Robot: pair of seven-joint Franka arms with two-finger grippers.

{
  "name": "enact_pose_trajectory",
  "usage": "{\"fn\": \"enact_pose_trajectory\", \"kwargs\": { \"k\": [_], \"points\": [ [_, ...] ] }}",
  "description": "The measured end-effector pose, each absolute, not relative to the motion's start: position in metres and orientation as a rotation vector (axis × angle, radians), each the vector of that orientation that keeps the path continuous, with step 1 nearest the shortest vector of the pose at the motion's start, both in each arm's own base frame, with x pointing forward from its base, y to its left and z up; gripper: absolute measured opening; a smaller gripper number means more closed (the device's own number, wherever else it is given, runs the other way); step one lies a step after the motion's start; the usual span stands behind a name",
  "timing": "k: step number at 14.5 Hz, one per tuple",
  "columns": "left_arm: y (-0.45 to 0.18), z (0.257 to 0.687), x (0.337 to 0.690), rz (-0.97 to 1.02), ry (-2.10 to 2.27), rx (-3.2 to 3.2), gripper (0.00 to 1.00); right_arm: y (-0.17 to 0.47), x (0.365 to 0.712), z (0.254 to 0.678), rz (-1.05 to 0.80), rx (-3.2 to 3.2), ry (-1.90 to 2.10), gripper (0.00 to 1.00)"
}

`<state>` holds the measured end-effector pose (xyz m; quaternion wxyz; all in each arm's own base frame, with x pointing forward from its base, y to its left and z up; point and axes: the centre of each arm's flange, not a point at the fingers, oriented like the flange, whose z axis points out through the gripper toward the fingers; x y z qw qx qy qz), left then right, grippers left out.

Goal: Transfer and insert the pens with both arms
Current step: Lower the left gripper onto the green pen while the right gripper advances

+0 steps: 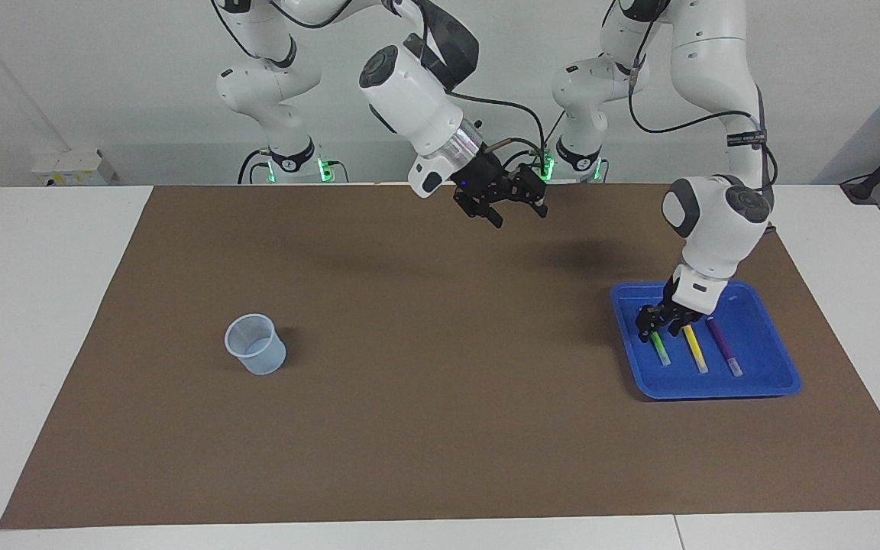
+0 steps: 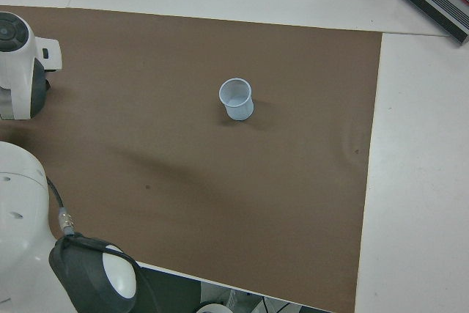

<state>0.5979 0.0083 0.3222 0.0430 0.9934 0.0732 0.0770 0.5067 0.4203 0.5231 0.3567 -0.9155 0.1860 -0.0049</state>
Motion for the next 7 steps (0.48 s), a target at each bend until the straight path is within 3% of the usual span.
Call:
{"fn": "enact_pose_trajectory", "kwargs": {
  "k": [7],
  "points": [
    [0.001, 0.324, 0.602, 0.253, 0.189, 3.035, 0.67, 0.428, 0.499, 0.522, -0.002, -2.37, 0.465, 1.0]
  ]
}}
